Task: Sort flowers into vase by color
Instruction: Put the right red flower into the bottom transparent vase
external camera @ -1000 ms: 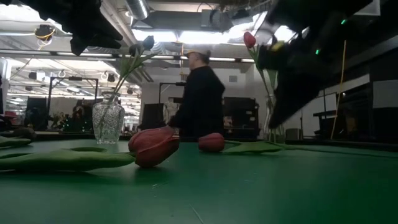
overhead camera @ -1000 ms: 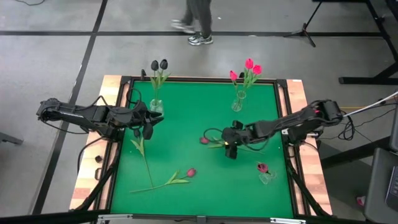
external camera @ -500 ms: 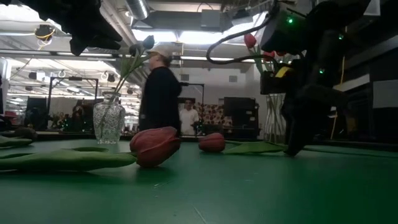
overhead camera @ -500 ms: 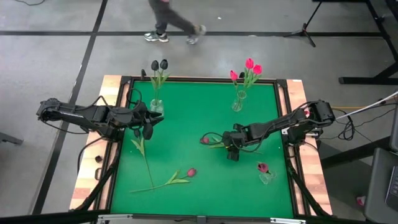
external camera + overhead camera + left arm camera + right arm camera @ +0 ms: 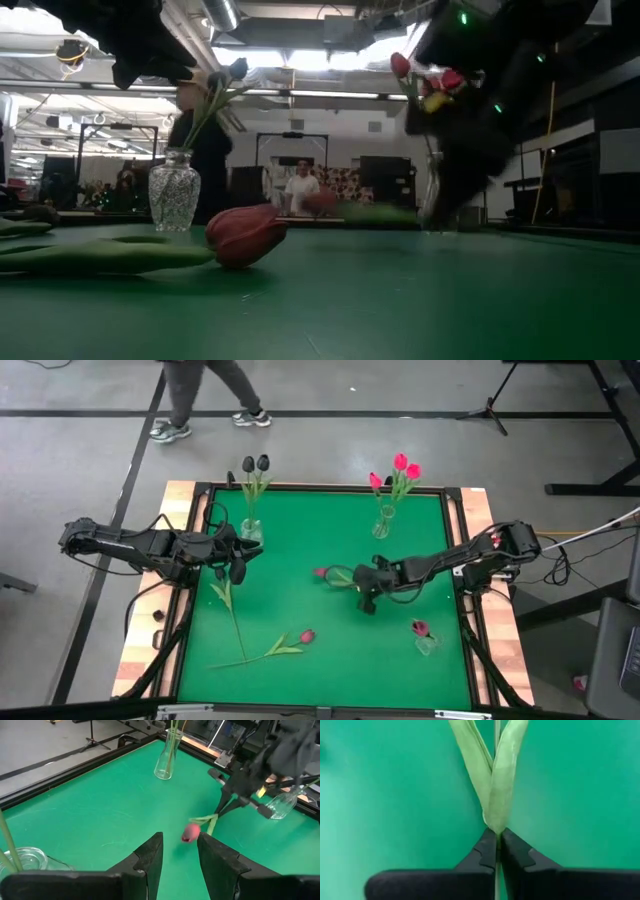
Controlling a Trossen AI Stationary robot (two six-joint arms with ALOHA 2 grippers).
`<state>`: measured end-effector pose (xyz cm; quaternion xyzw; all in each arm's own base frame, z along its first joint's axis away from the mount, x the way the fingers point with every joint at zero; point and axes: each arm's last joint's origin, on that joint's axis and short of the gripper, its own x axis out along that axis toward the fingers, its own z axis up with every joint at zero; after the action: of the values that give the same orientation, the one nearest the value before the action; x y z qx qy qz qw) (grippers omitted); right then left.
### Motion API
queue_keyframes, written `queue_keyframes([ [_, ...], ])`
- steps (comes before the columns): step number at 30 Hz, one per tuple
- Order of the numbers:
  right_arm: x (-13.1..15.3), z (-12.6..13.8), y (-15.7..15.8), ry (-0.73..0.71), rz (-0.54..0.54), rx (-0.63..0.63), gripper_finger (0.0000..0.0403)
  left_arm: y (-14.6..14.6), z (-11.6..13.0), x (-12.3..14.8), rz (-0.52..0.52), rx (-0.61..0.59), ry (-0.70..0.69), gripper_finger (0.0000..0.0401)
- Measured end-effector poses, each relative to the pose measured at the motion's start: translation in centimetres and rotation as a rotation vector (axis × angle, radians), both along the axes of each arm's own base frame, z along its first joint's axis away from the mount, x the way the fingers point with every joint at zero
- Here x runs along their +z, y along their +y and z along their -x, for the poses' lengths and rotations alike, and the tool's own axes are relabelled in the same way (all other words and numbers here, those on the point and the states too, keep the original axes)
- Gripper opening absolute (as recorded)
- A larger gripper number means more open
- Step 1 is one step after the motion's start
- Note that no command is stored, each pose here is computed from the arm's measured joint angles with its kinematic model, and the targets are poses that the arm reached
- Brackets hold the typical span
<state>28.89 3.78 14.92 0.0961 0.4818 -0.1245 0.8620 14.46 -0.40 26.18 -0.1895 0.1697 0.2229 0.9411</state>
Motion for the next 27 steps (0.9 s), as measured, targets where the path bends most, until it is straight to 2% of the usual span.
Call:
queue_keyframes([
  [6,3.7,-0.2,-0.3,-0.233,0.073,-0.079,0.0006,0.0,0.0,0.0,0.001,0.001,0.0,0.0119],
  [11,8.2,1.3,-0.1,-0.436,0.157,-0.132,0.0004,0.0,0.0,-0.1,0.001,0.001,0.007,0.0119],
  [20,15.5,8.0,3.1,-0.749,0.297,-0.242,0.0002,0.0,0.0,-0.1,0.002,0.002,0.01,0.0119],
  [27,17.4,13.7,7.6,-0.893,0.406,-0.336,0.0001,0.0,0.0,-0.1,0.002,0.002,0.01,0.0119],
])
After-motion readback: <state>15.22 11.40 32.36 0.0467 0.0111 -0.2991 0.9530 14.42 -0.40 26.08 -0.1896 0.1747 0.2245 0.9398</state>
